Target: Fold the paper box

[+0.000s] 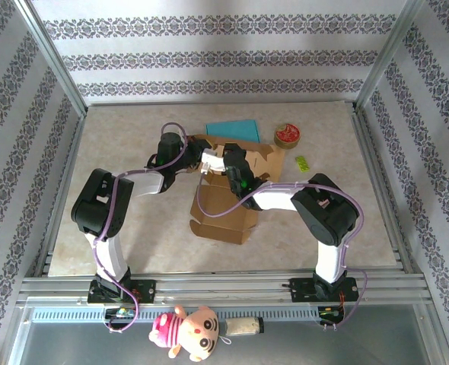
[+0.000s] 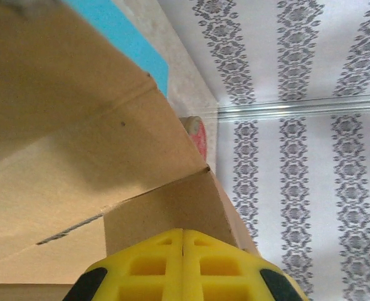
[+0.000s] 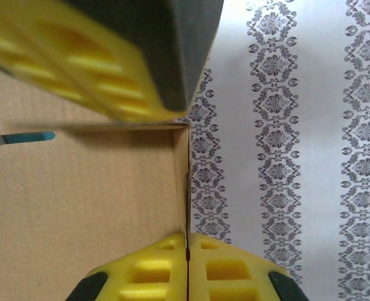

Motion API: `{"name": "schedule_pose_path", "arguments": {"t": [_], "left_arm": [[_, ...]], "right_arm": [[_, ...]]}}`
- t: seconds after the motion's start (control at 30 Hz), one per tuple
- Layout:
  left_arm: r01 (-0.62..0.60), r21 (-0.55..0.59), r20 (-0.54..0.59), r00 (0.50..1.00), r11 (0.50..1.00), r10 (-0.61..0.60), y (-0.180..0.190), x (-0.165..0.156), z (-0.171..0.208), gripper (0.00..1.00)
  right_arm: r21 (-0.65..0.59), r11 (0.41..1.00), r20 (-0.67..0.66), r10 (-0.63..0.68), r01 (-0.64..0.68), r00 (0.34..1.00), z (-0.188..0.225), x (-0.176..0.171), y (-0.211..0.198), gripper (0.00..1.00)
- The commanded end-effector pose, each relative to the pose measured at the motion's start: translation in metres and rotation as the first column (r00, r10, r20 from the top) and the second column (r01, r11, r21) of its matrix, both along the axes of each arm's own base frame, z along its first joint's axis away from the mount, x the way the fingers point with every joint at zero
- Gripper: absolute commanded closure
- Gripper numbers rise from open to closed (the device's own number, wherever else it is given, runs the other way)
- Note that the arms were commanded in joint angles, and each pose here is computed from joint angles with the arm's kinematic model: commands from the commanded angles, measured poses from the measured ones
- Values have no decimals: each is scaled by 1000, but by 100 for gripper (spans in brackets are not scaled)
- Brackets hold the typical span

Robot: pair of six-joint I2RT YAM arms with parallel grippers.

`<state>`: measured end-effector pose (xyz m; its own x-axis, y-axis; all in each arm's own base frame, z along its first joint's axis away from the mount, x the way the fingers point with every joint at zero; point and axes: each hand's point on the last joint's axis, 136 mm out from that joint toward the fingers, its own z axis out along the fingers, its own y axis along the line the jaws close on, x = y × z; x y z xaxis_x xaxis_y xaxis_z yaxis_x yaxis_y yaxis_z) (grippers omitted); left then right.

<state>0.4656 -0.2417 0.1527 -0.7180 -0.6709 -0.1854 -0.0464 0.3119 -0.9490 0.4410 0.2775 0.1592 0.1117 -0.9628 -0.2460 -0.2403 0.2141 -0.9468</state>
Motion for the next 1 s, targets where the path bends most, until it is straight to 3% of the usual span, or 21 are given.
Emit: {"name": "schedule_pose_path", "arguments": {"t": [0.0, 0.2, 0.33, 0.43, 0.53, 0.6, 0.73, 0.9, 0.97], "left_arm": [[66, -106, 97, 994, 992, -55, -21, -10, 35, 100], [59, -208, 101, 994, 976, -38, -22, -10, 42, 100], [59, -204, 101, 994, 977, -39, -21, -9, 41, 98], [27, -168, 114, 993, 985, -7, -9, -10, 41, 91], [-34, -58, 133, 990, 998, 42, 15, -16, 40, 81], [-66, 79, 134, 989, 995, 55, 31, -23, 38, 77], [-100, 317, 127, 990, 943, 62, 57, -44, 31, 71], [-72, 405, 24, 997, 911, 68, 72, -73, 0, 68], [-16, 432, -39, 999, 902, 36, 71, -80, -17, 73]], "right_arm": [[187, 982, -14, 24, -21, 1000, 21, -6, 5, 94], [361, 933, -79, 36, -5, 996, 26, -9, 7, 96], [356, 935, -91, 35, -1, 995, 22, -8, 7, 96], [332, 943, -85, 19, 11, 996, 20, -6, 1, 96], [326, 945, -83, 0, 28, 997, 20, -3, -9, 96], [327, 944, -83, -7, 34, 997, 21, -2, -15, 96], [309, 951, -79, -9, 33, 997, 20, -3, -19, 96], [303, 953, -73, -3, 25, 997, 20, -3, -18, 96], [302, 953, -72, 0, 22, 997, 20, -2, -17, 96]]}}
